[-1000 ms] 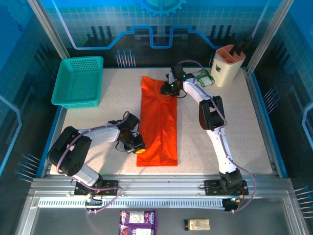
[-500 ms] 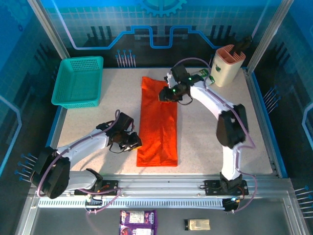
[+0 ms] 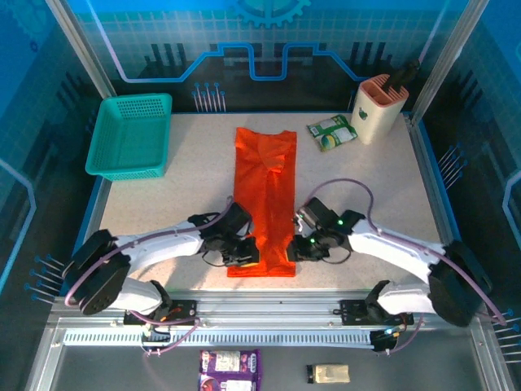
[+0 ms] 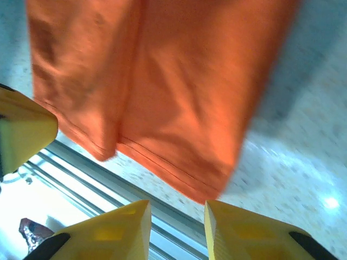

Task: Fold the inside-out t-shirt

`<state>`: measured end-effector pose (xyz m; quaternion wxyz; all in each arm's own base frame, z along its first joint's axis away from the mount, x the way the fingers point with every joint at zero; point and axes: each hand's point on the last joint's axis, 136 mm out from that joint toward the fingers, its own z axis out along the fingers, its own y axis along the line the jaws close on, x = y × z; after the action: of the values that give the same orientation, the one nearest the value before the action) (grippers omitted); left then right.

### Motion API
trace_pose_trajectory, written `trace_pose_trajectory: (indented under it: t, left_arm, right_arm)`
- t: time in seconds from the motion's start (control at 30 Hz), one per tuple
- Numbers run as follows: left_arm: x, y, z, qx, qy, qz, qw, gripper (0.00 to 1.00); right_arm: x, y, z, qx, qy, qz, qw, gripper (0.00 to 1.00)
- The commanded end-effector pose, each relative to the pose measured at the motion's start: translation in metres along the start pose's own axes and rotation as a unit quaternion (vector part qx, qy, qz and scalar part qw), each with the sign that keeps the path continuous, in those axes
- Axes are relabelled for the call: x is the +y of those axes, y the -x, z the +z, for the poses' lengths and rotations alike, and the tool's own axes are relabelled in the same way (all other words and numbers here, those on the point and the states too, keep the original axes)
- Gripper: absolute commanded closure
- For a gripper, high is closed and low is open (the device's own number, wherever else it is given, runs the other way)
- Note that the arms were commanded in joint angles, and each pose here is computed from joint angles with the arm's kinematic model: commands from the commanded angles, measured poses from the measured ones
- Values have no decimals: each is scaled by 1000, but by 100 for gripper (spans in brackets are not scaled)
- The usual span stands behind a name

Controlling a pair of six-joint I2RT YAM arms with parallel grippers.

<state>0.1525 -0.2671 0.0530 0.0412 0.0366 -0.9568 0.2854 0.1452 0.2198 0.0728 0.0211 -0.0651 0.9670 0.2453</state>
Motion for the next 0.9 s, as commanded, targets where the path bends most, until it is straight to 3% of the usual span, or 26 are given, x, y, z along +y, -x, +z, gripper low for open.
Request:
trace_pose_trajectory:
  t: [0.0, 0.23, 0.5, 0.87]
  left_arm:
    - [-10, -4, 18, 19, -5, -3, 1000, 90]
    - [22, -18, 45, 56, 51, -17, 997, 92]
    - [-14, -8, -4, 2, 3, 7, 1000, 89]
    - [53, -4, -40, -37, 63, -62, 995, 89]
  right_arm:
    - [-13, -5, -5, -25, -7, 43, 999, 67]
    - [-14, -26, 12, 9, 30, 53, 998, 67]
    - [-9, -32, 36, 43, 53, 48, 996, 61]
    - [-19, -37, 52, 63, 31, 65, 995, 62]
